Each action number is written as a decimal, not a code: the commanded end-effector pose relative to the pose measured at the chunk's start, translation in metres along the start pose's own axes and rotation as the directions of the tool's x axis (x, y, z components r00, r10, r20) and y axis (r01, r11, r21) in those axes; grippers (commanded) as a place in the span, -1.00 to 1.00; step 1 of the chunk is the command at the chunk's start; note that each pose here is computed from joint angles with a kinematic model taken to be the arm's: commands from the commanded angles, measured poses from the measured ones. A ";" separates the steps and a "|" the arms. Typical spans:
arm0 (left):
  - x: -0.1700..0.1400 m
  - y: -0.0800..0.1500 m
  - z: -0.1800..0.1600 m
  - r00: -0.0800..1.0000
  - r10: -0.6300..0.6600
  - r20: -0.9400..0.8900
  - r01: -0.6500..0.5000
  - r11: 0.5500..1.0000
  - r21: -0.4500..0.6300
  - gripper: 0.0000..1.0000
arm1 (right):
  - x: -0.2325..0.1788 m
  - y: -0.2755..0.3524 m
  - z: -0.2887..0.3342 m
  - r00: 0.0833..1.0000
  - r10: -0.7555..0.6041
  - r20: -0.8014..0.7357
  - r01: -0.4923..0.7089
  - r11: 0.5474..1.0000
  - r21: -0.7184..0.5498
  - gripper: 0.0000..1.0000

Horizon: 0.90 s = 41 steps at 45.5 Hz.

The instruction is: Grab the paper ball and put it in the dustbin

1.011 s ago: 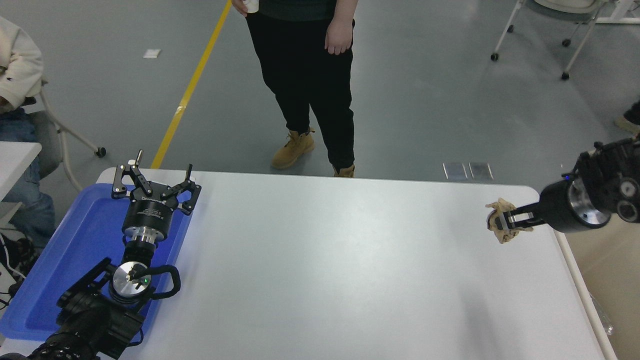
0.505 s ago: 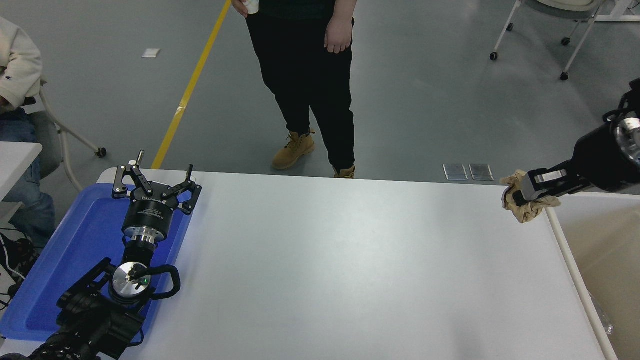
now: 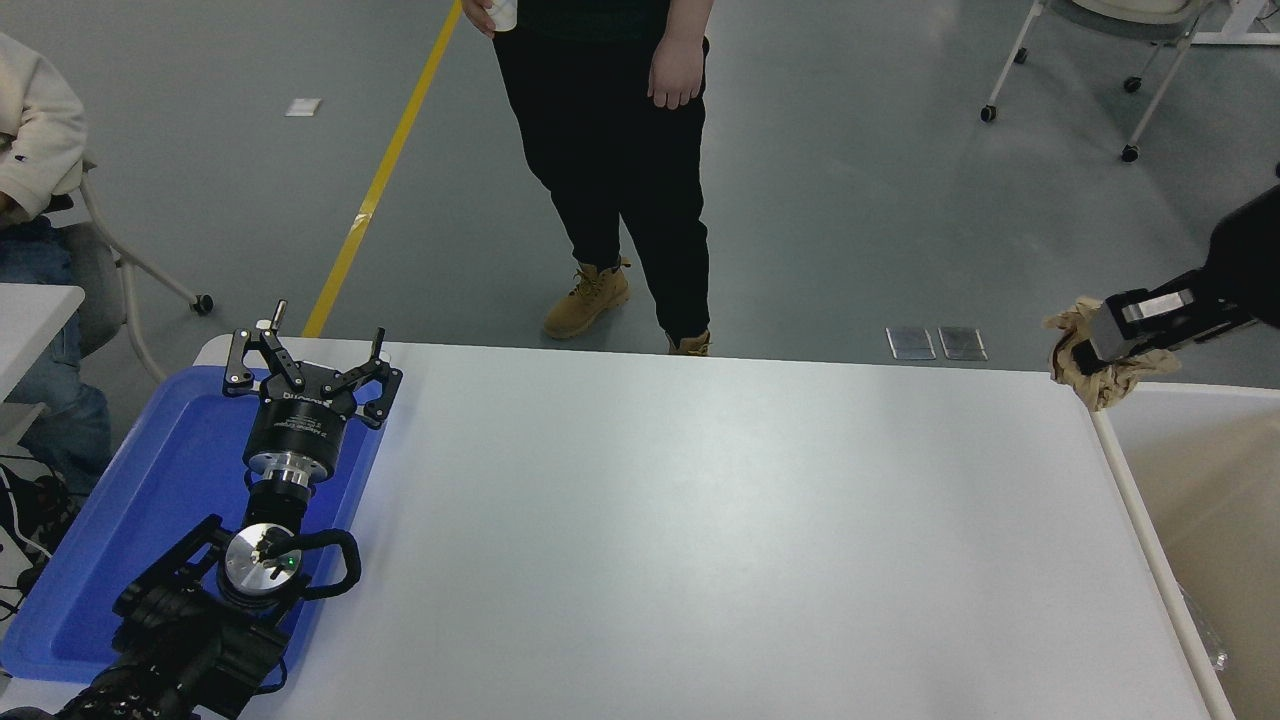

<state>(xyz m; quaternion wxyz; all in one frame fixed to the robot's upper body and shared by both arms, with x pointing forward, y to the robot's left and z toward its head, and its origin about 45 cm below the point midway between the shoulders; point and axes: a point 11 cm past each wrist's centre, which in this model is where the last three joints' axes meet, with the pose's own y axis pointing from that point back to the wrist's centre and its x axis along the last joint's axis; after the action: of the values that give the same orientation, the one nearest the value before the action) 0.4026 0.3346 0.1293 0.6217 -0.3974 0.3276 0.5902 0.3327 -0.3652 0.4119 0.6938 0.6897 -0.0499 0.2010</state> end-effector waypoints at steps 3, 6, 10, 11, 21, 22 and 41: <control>0.000 0.000 0.000 1.000 0.001 -0.002 -0.001 1.000 -0.001 1.00 | -0.027 -0.020 0.076 0.996 0.006 0.089 0.005 0.992 -0.127 -1.00; 0.000 0.000 0.001 1.000 0.001 -0.001 -0.001 1.000 -0.003 1.00 | -0.035 -0.028 0.101 0.993 0.018 0.120 0.003 0.985 -0.173 -1.00; 0.000 0.000 0.000 1.000 0.001 0.000 -0.001 1.000 -0.002 1.00 | -0.045 -0.045 0.121 0.992 0.020 0.128 0.008 0.977 -0.215 -1.00; 0.000 0.000 0.000 1.000 0.001 0.000 -0.001 1.000 -0.002 1.00 | -0.048 -0.050 0.127 0.991 0.021 0.134 0.009 0.975 -0.222 -1.00; 0.000 -0.001 0.000 1.000 0.000 0.000 0.000 1.000 -0.002 1.00 | -0.084 -0.101 0.182 0.979 0.107 0.173 -0.044 0.941 -0.334 -1.00; 0.000 0.000 0.000 1.000 0.001 0.000 -0.001 1.000 -0.002 1.00 | -0.088 -0.107 0.188 0.977 0.123 0.176 -0.055 0.935 -0.350 -1.00; 0.000 -0.001 0.001 1.000 0.000 -0.001 0.000 1.000 -0.004 1.00 | -0.162 -0.189 0.250 0.973 0.230 0.014 -0.181 0.802 -0.570 -1.00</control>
<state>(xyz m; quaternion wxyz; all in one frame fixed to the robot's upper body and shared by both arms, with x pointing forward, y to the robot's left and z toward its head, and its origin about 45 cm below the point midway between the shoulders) 0.4027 0.3349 0.1295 0.6209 -0.3981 0.3272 0.5907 0.3310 -0.5998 0.2387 0.8117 0.5138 -0.2053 0.1872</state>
